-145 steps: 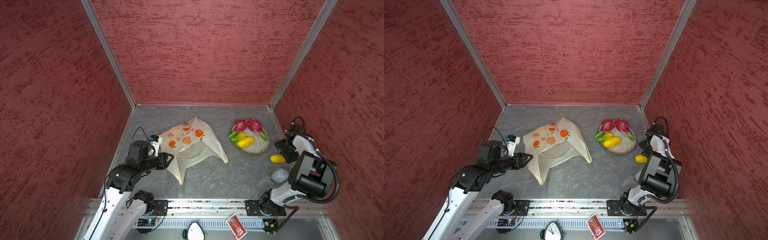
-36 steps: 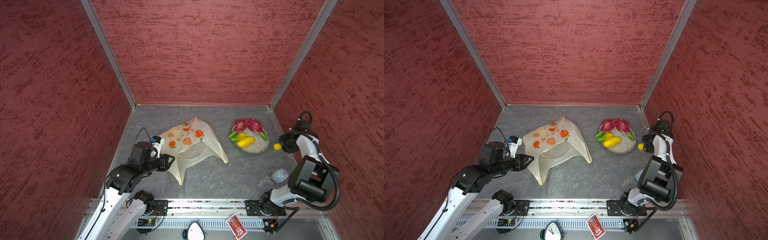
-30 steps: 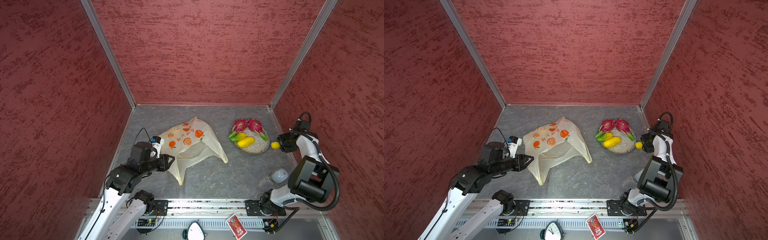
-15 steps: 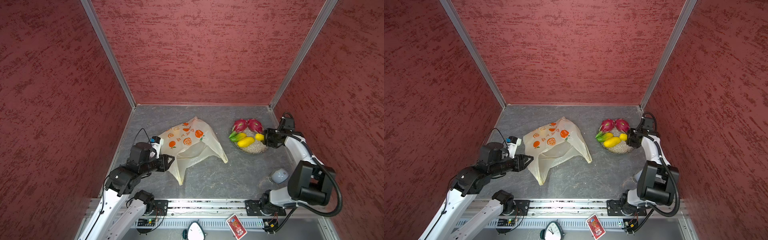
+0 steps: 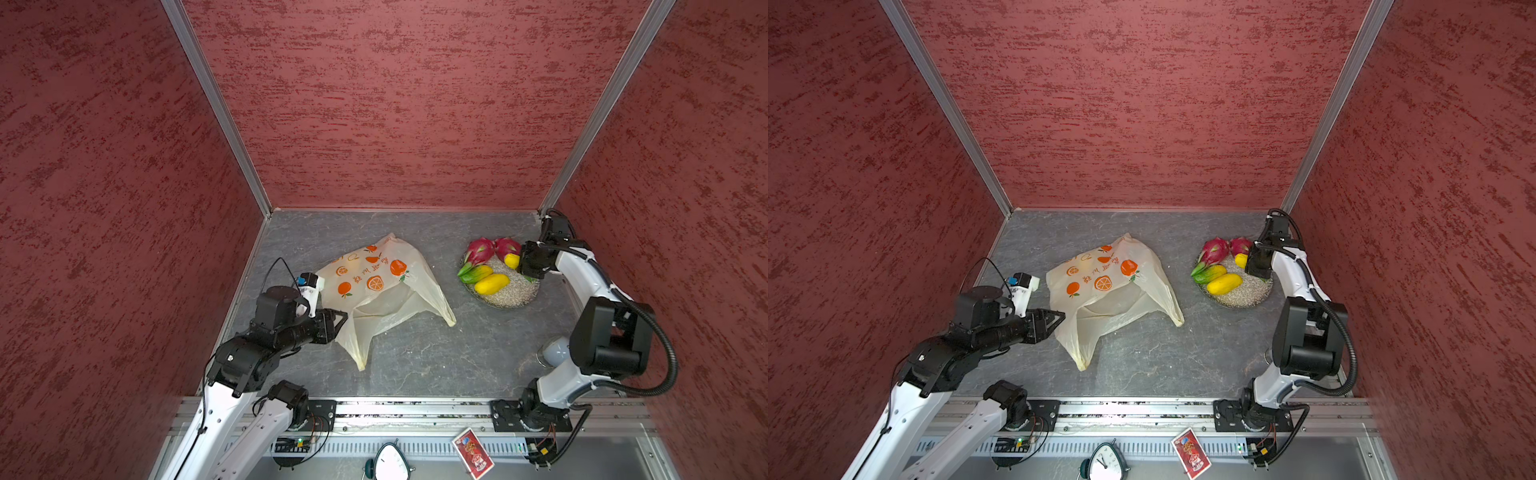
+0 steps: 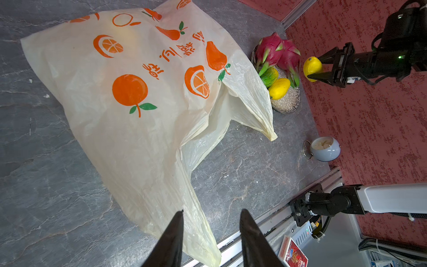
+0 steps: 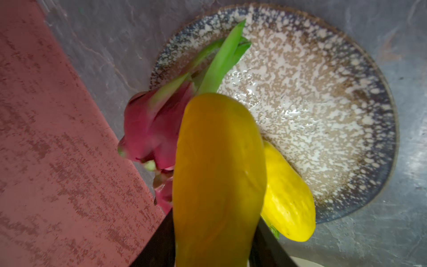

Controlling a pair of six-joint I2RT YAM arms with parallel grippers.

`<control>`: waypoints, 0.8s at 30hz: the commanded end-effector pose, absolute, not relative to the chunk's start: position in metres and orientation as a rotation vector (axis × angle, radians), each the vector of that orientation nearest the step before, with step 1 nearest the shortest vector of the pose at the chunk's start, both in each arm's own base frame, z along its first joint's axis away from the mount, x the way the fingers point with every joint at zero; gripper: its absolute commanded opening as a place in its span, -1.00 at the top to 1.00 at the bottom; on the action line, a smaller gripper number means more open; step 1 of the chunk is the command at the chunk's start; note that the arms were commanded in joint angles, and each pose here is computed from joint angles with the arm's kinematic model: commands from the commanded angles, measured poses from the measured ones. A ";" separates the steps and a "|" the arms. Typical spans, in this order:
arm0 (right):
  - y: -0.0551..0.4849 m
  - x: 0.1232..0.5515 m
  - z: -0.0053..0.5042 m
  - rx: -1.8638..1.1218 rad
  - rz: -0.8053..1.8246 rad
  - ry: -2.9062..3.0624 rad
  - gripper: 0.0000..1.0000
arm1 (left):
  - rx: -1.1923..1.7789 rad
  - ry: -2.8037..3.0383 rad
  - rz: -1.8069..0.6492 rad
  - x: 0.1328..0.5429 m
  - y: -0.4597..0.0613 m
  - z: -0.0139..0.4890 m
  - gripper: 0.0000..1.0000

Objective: Take fruits out of the plastic bag
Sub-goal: Place the fake fruit on the plate.

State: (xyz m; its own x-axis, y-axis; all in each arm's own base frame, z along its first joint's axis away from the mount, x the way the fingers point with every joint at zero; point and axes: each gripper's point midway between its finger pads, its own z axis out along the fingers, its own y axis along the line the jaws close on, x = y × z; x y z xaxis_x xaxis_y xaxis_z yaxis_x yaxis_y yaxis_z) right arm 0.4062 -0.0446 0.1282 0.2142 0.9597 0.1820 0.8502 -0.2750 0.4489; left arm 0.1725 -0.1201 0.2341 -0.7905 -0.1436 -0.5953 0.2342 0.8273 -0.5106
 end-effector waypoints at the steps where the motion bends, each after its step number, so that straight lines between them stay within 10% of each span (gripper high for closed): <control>1: -0.043 0.410 0.127 2.294 0.571 1.653 0.06 | 0.086 2.345 -0.783 0.172 -0.121 0.236 0.18; 24: -0.044 0.416 0.156 2.108 0.571 1.743 -0.33 | 0.091 2.336 -0.789 0.170 -0.122 0.238 0.18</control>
